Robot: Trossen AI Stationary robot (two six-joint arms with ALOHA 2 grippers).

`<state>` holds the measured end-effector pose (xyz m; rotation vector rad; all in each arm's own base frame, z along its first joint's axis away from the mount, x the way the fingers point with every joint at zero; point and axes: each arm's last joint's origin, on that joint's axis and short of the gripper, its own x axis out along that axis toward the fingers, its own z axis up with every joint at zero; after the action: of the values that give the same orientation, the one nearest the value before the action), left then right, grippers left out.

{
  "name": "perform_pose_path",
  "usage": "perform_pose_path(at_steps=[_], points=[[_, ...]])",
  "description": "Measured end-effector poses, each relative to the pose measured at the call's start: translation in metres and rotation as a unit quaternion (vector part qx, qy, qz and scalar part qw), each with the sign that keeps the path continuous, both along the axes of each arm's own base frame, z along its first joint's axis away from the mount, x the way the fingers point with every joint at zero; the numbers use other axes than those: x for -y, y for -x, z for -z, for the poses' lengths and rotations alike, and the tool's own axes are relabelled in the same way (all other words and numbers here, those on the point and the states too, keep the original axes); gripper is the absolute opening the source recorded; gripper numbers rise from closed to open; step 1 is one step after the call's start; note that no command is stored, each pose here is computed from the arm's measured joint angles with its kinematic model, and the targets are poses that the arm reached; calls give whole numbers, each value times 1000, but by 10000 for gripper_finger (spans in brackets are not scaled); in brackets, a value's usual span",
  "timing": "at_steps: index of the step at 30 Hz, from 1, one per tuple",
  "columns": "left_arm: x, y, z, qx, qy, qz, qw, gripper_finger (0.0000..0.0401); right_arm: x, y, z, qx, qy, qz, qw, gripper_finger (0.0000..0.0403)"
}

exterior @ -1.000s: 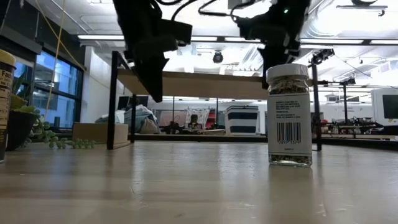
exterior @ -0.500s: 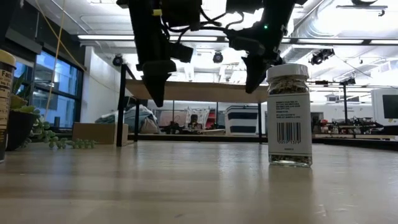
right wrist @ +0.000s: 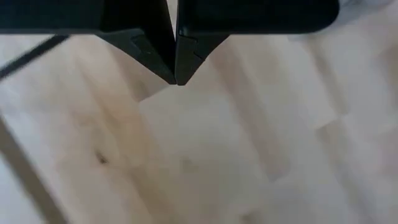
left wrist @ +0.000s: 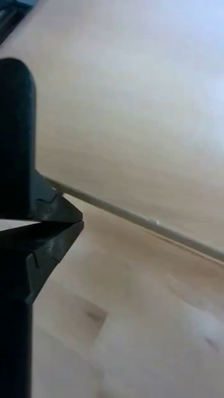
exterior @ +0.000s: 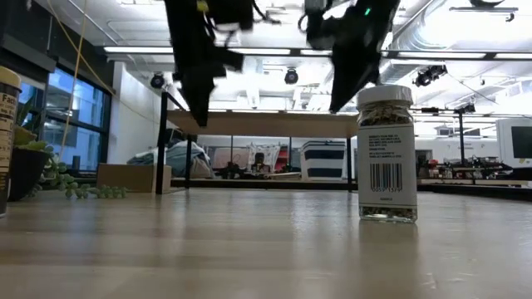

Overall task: Shelf spices
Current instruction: Move the shelf to the top center of the table, then put the yellow seasoning bottle on the shelf

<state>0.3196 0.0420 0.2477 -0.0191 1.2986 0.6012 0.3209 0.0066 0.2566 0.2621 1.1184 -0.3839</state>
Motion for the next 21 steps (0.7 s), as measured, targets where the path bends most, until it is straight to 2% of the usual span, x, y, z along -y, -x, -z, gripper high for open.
perform_pose_path(at_steps=[3,6,10,12,16,21], points=[[12,15,-27,42,-10,0,999,0,-10,10,-15,19,1,-26,999,0],[30,37,-58,99,-6,5,995,0,-16,23,-31,38,-5,-27,999,0],[65,71,-93,187,23,29,982,1,-28,40,-53,81,-29,-30,996,0],[84,89,-104,206,42,54,976,4,-36,48,-62,98,-40,-32,994,0],[116,120,-107,175,85,95,976,25,-47,57,-70,115,-56,-35,991,0],[151,143,-93,117,124,116,979,77,-56,59,-70,118,-71,-31,990,0]])
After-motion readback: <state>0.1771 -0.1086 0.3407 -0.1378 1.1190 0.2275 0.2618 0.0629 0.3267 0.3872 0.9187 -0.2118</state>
